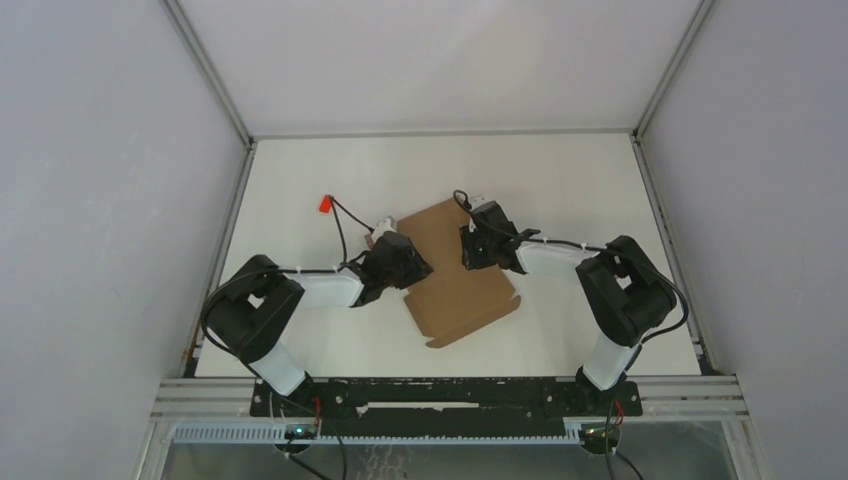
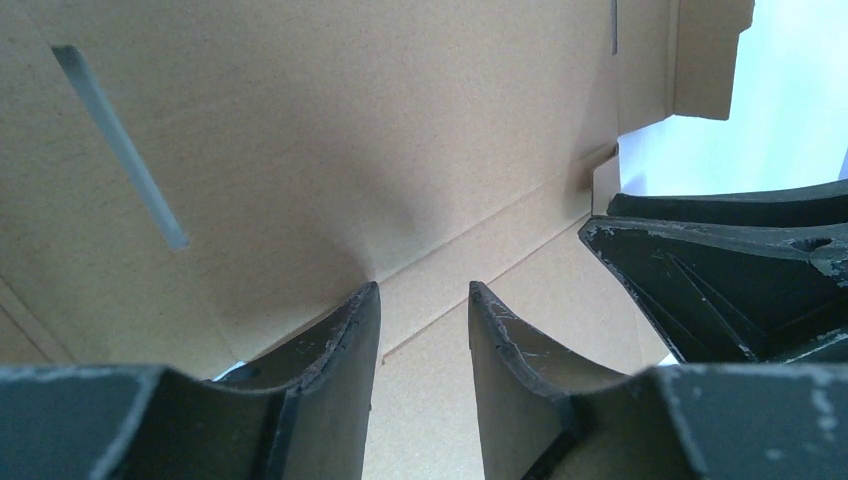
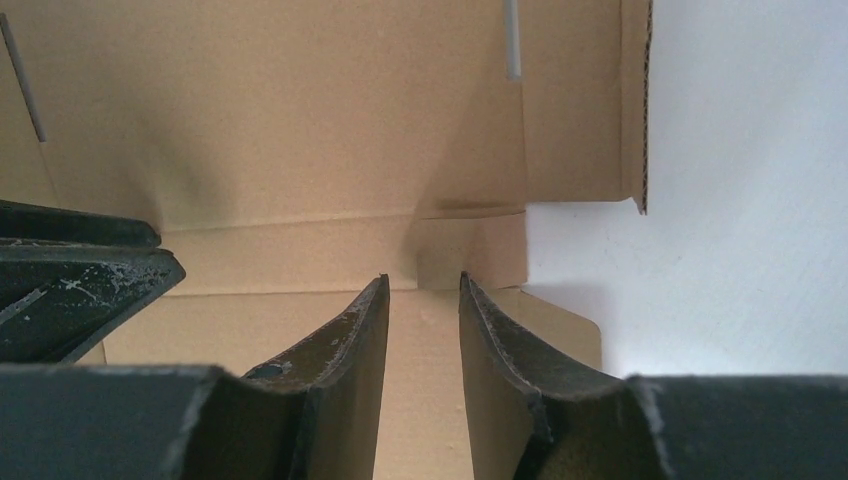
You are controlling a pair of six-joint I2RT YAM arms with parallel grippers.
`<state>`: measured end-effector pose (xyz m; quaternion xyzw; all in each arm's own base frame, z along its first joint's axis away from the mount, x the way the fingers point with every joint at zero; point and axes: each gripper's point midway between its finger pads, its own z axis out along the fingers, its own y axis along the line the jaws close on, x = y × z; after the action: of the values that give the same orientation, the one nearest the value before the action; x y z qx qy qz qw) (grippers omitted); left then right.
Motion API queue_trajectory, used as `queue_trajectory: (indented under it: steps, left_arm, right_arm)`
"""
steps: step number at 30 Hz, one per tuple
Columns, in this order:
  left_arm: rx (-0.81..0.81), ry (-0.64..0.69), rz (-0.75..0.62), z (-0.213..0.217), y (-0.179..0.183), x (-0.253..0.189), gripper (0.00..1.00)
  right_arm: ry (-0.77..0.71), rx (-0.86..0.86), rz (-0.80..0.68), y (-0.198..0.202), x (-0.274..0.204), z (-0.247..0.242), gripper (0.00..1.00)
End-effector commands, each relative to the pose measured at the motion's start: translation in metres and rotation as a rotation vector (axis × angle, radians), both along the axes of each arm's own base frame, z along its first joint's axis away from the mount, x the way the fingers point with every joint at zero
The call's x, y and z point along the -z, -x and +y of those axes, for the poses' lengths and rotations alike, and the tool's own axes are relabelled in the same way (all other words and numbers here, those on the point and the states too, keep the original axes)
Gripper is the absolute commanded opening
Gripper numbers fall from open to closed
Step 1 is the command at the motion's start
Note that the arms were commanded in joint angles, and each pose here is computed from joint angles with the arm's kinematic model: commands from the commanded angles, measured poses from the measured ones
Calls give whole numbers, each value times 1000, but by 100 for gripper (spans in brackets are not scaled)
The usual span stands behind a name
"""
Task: Fold the paper box
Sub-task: Fold the paper box at the center of the board.
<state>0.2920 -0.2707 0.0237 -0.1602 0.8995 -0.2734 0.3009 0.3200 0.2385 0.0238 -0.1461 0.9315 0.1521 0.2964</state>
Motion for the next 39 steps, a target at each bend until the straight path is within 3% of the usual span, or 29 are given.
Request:
queue_trajectory:
  steps: [1, 16, 39]
  left_arm:
    - [66, -111, 123, 11, 29, 37, 44]
    - [77, -110, 127, 9, 29, 39, 43]
    - [91, -108, 139, 8, 32, 44, 43]
  right_arm:
    - [-30, -38, -13, -7, -4, 14, 40]
    - [-23, -31, 55, -3, 21, 15, 41]
    - [-204, 29, 142, -27, -13, 3, 31]
